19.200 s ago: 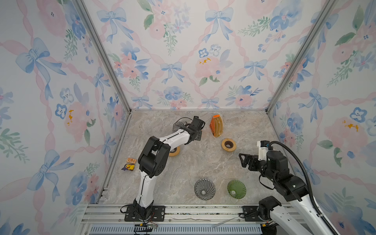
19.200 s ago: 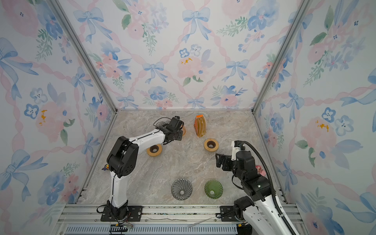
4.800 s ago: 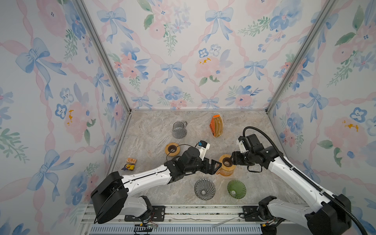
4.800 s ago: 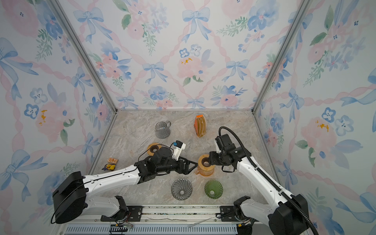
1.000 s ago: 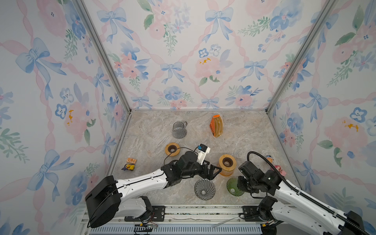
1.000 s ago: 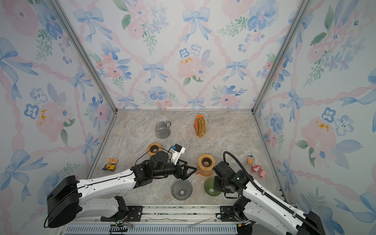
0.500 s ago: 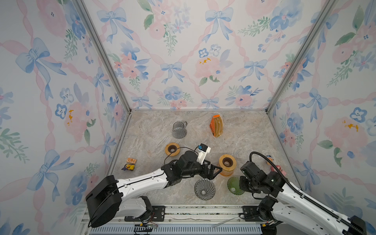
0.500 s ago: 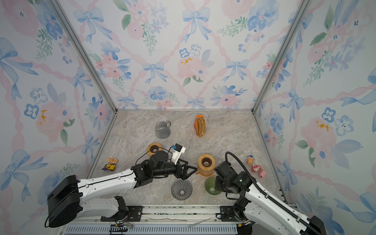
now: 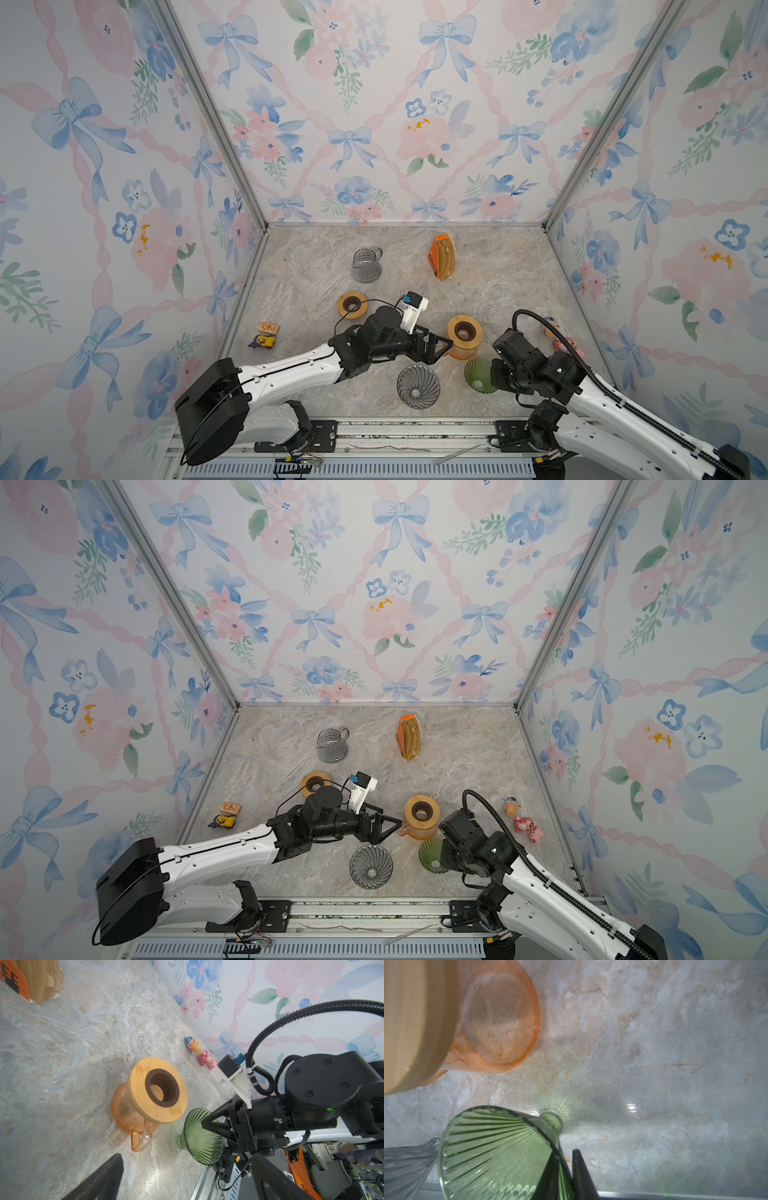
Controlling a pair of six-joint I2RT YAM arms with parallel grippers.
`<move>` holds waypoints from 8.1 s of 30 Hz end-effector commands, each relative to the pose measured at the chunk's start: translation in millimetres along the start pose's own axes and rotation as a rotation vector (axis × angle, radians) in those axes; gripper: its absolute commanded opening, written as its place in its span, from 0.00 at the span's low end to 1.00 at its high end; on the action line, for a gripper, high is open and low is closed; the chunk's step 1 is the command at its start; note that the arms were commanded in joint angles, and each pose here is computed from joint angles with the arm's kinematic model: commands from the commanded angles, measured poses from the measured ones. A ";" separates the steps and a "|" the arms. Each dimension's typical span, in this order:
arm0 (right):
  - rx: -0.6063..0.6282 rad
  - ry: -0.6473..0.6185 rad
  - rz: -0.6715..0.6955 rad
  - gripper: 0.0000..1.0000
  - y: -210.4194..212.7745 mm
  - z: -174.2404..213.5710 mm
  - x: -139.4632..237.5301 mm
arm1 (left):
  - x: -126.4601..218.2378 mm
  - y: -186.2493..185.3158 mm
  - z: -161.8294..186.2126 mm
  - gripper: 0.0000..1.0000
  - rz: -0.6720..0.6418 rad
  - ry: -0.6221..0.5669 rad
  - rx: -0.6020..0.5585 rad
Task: Place the coffee filter in the dripper
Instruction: 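Lower the right gripper and grasp the green dripper's rim, then lift the green dripper with the right gripper and carry it toward the wooden stand, then lower the green dripper into the wooden stand's ring with the right gripper, then open the right gripper and release the green dripper, then move the right gripper away over the orange COFFEE filter box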
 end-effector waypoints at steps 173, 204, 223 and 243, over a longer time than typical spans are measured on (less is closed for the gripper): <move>0.075 -0.231 -0.394 0.59 58.8 -92.3 82.5 | 21.4 12.3 6.2 0.98 -0.032 -0.105 0.036; 0.281 -0.375 -0.445 0.44 159.4 -244.4 95.8 | 31.9 5.4 -34.6 0.98 -0.131 -0.119 -0.008; 0.262 -0.291 -0.344 0.42 138.9 -338.4 -13.6 | 23.9 9.7 -54.9 0.98 -0.148 -0.116 -0.016; 0.215 -0.297 -0.293 0.37 130.3 -373.2 -60.3 | 21.0 5.1 -57.6 0.98 -0.118 -0.125 -0.009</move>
Point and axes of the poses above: each gripper's point midway between its finger pads, its own x axis back along the fingers, its own y axis along the line the jaws close on, z = x × y, the point moved 3 cm from there along x, back along the fingers, and after that the axes turned 2 degrees about -x, right-handed, at the moved point
